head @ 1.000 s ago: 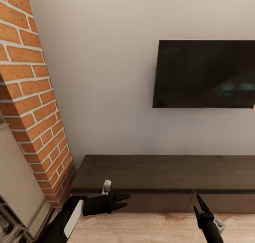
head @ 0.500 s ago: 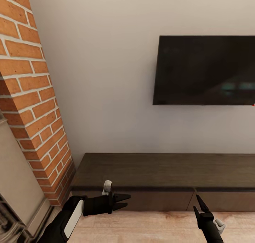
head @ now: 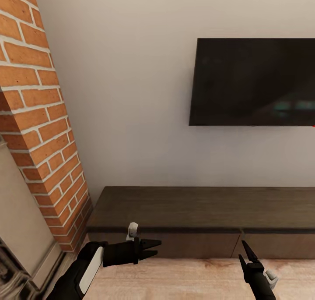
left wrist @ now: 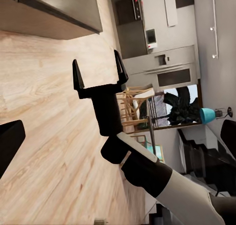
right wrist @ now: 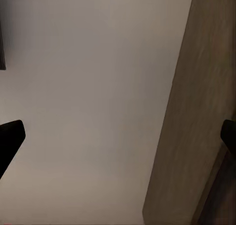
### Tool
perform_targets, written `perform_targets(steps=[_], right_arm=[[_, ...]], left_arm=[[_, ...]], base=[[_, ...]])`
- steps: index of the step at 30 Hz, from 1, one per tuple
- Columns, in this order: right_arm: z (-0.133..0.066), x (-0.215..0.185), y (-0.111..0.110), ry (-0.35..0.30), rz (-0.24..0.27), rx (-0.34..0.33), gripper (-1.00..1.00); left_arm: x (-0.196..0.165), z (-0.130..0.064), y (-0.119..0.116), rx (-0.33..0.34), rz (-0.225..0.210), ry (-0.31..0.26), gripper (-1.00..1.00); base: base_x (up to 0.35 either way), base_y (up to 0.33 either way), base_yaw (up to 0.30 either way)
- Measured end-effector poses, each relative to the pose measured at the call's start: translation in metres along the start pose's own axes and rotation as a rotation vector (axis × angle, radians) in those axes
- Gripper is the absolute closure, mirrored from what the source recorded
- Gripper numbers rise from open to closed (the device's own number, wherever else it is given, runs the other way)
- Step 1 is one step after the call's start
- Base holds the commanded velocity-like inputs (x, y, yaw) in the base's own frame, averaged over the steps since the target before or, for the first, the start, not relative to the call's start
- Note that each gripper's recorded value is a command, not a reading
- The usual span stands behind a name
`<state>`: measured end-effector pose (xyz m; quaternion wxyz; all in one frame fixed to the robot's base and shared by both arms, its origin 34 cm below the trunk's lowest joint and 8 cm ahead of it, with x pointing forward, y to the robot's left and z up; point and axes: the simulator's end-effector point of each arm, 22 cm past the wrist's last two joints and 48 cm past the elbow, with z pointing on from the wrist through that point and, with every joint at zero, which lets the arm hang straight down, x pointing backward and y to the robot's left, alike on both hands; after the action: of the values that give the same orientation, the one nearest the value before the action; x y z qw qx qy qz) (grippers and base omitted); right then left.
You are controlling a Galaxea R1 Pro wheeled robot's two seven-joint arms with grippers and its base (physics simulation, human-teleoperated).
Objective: Place each of the two pumpkins and all three candles from the living room inside a cabinet in the living room (use any cabinet), then make sure every cabinet is closed, and position the cauldron so it is next to a table in the living room.
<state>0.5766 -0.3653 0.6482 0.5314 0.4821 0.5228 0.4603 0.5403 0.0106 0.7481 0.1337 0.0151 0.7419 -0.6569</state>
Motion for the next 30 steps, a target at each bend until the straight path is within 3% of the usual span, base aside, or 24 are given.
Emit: perform_targets(steps=[13,30], right_arm=[[-0.004,0.004,-0.035,0.004,0.002,0.043,-1.00],[-0.009,0.007,-0.070,0.004,0.002,0.045,-1.00]], left_arm=[[0.009,0.001,0.024,-0.001,0.001,0.000,-1.00],[0.021,0.003,0.057,-0.002,0.001,0.000,-1.00]], base=[[0.000,0.000,0.000],[0.000,0.000,0.000]])
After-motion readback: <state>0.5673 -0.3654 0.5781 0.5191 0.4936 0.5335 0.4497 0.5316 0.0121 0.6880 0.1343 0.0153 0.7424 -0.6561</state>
